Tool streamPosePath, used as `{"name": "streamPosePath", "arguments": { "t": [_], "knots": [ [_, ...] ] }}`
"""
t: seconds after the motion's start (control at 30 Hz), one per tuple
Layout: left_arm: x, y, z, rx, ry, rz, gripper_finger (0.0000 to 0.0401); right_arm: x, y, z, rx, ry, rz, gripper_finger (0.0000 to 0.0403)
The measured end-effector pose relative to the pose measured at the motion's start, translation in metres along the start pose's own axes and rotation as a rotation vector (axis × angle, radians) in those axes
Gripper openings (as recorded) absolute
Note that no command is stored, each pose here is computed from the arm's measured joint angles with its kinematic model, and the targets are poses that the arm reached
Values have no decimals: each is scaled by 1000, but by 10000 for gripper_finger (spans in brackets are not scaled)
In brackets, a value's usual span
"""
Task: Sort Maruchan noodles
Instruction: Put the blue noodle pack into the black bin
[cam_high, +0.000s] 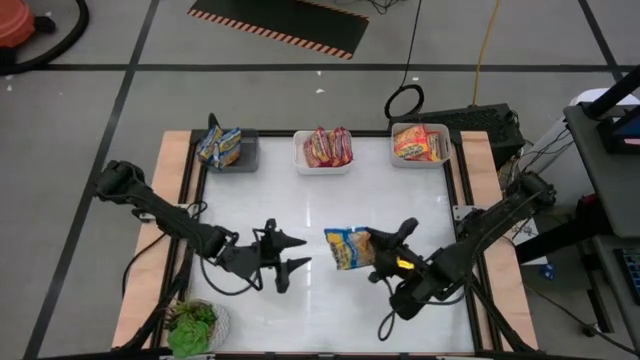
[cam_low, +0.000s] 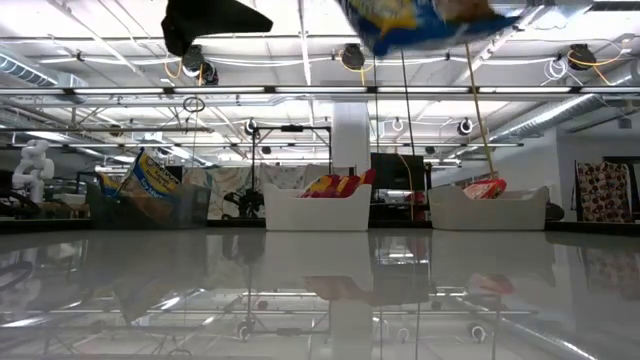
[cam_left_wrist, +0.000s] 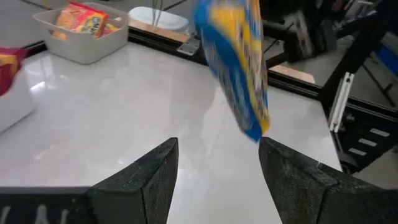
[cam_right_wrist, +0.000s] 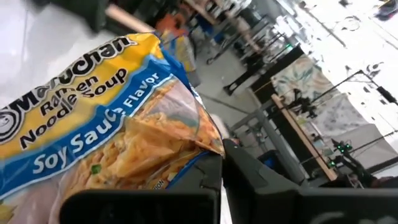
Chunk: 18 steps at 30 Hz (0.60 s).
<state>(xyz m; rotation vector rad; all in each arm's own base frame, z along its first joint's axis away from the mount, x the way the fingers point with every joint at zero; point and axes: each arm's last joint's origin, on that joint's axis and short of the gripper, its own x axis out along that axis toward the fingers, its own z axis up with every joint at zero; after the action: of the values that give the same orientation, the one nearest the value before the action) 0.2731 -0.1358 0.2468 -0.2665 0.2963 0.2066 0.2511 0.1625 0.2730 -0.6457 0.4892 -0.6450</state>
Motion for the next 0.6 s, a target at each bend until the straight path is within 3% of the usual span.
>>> {"name": "streamPosePath", "arguments": {
  "t": [0.23, 0.47, 0.6],
  "knots": [
    [9, -8, -5, -48, -38, -39, 228, -22, -23, 5, 72, -74, -30, 0],
    [4, -23, 4, -155, -163, -144, 228, -32, -31, 6, 120, -109, -54, 0],
    [5, -31, 1, -131, -204, -174, 228, -32, -31, 7, 138, -111, -52, 0]
  ]
}}
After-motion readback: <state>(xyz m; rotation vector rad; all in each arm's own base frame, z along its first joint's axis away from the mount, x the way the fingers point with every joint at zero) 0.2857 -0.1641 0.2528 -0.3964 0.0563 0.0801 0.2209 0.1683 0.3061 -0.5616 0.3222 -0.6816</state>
